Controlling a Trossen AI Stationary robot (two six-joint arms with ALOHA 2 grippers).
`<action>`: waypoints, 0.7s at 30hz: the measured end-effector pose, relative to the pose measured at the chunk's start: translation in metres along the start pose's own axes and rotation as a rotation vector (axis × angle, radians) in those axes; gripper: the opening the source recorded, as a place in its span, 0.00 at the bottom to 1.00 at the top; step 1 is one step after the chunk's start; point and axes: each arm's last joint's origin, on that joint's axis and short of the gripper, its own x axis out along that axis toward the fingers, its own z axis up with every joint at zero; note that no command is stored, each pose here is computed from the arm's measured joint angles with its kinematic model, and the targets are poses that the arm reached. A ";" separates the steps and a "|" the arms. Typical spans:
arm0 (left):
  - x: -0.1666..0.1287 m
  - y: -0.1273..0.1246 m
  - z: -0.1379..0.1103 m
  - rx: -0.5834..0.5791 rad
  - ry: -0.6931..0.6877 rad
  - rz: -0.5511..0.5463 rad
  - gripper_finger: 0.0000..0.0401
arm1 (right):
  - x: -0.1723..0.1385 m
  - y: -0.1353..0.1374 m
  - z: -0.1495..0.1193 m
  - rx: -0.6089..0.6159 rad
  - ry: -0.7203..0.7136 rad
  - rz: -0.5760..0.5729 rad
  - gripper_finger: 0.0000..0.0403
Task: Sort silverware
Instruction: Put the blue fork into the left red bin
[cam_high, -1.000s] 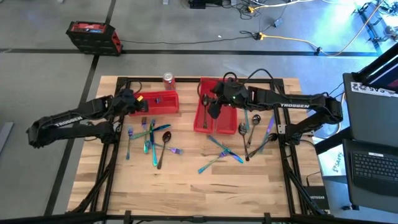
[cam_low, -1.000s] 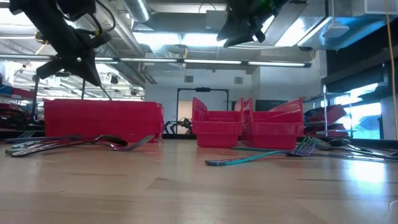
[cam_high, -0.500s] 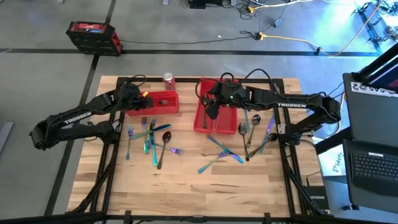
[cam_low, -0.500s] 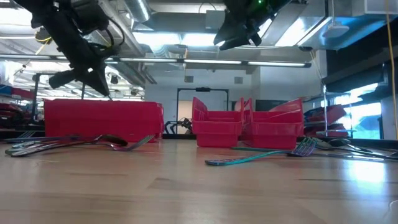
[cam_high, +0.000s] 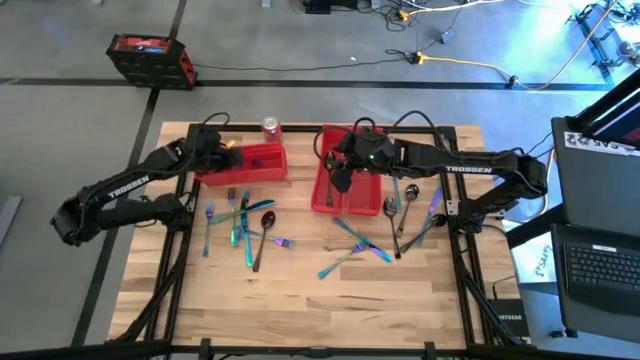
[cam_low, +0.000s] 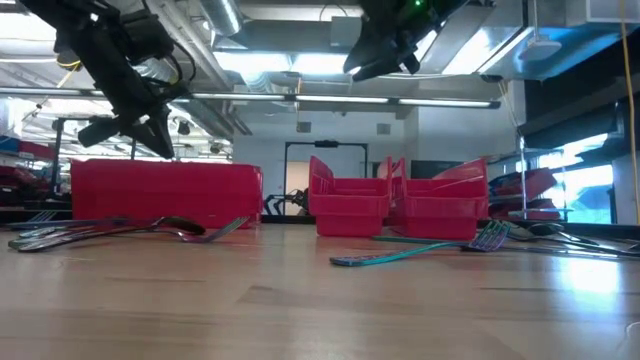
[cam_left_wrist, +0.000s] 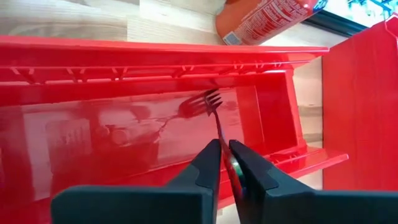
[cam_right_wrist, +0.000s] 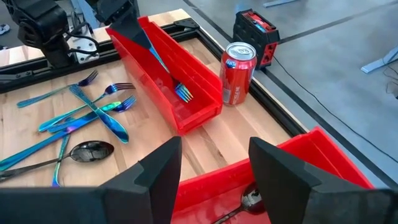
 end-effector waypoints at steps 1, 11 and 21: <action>0.000 0.000 0.000 -0.002 0.002 -0.002 0.07 | 0.001 0.000 0.000 -0.006 0.002 0.000 0.43; 0.000 0.004 -0.002 0.045 0.016 0.047 0.21 | 0.009 0.002 -0.005 -0.018 0.027 -0.001 0.43; 0.000 0.009 -0.002 0.072 0.003 0.107 0.27 | 0.009 0.002 -0.005 -0.022 0.030 0.029 0.43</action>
